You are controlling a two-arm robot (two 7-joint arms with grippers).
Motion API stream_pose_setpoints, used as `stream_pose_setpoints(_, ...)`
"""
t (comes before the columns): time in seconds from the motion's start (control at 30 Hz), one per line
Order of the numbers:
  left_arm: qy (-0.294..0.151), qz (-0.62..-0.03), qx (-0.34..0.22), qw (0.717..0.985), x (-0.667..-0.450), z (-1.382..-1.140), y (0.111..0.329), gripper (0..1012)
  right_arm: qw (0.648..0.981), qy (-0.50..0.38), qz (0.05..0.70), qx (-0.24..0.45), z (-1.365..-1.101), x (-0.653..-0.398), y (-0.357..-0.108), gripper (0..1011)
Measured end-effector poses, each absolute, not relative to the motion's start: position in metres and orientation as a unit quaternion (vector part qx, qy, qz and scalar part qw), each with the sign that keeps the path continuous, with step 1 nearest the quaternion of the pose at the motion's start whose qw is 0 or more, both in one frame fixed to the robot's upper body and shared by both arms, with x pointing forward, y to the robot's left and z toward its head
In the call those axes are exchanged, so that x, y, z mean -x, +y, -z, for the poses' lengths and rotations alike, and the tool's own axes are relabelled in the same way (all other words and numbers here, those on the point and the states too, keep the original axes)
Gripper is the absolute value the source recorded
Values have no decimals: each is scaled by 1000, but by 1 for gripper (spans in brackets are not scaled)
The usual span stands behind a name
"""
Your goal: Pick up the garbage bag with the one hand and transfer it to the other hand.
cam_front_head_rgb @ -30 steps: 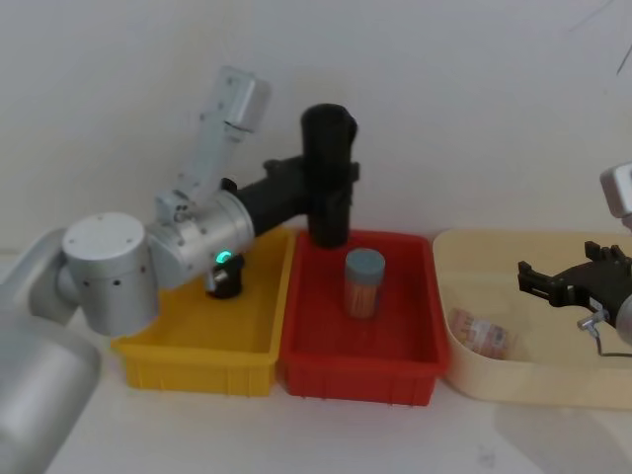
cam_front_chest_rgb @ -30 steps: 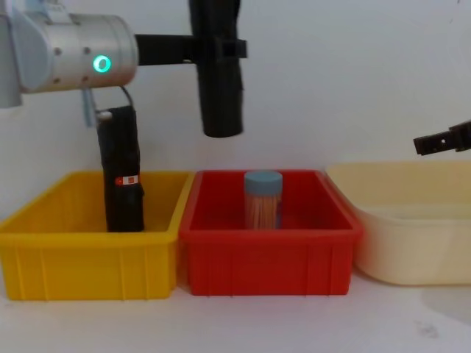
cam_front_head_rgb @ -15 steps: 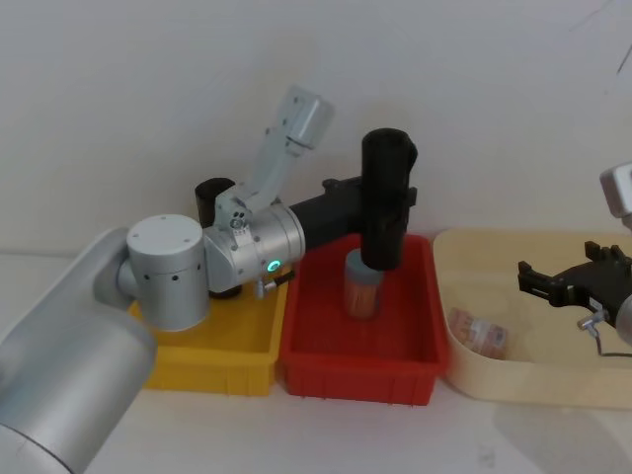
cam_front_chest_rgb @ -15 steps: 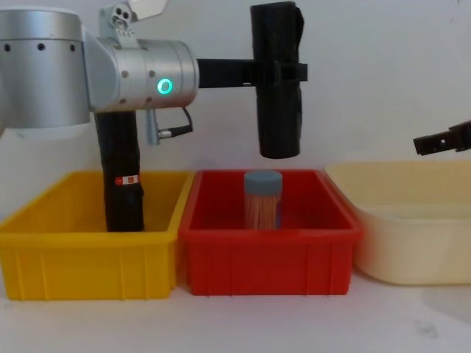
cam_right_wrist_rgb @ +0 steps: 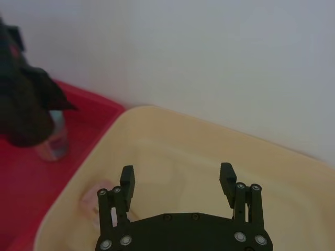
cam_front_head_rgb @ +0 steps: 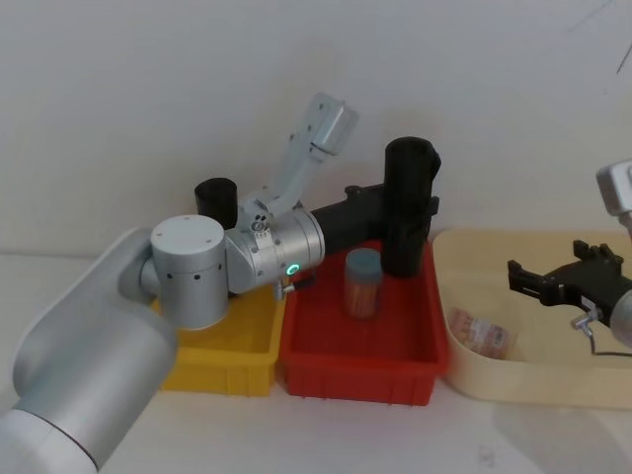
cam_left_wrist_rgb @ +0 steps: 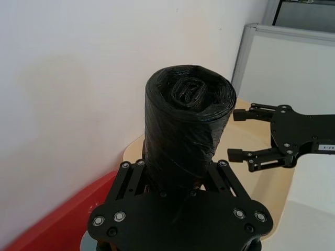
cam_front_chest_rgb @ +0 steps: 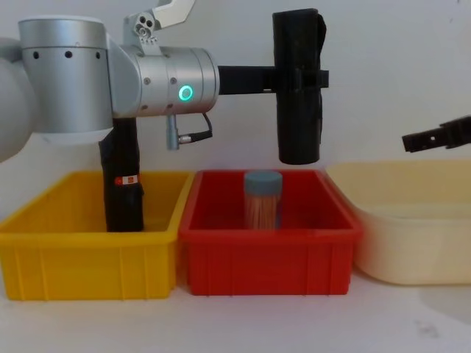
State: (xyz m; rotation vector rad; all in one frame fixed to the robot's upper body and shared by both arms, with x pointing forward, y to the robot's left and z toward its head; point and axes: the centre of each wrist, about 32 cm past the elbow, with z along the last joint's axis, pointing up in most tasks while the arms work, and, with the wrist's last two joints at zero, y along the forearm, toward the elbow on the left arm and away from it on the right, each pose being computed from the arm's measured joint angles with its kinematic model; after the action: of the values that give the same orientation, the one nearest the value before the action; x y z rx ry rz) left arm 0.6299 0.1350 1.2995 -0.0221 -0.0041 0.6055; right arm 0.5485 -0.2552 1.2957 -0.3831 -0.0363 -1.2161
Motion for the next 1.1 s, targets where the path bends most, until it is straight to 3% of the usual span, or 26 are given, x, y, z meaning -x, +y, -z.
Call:
stream_pose_setpoints(0.7,-1,-289,9,957,-633,-1298,130,403,882,14,451,134,-1303,-556,-241,999)
stream_pose_setpoints(1.1,-1,-288,8,958,-633,-1298,129,403,901,50,411,127,-1295,-571,-235,999)
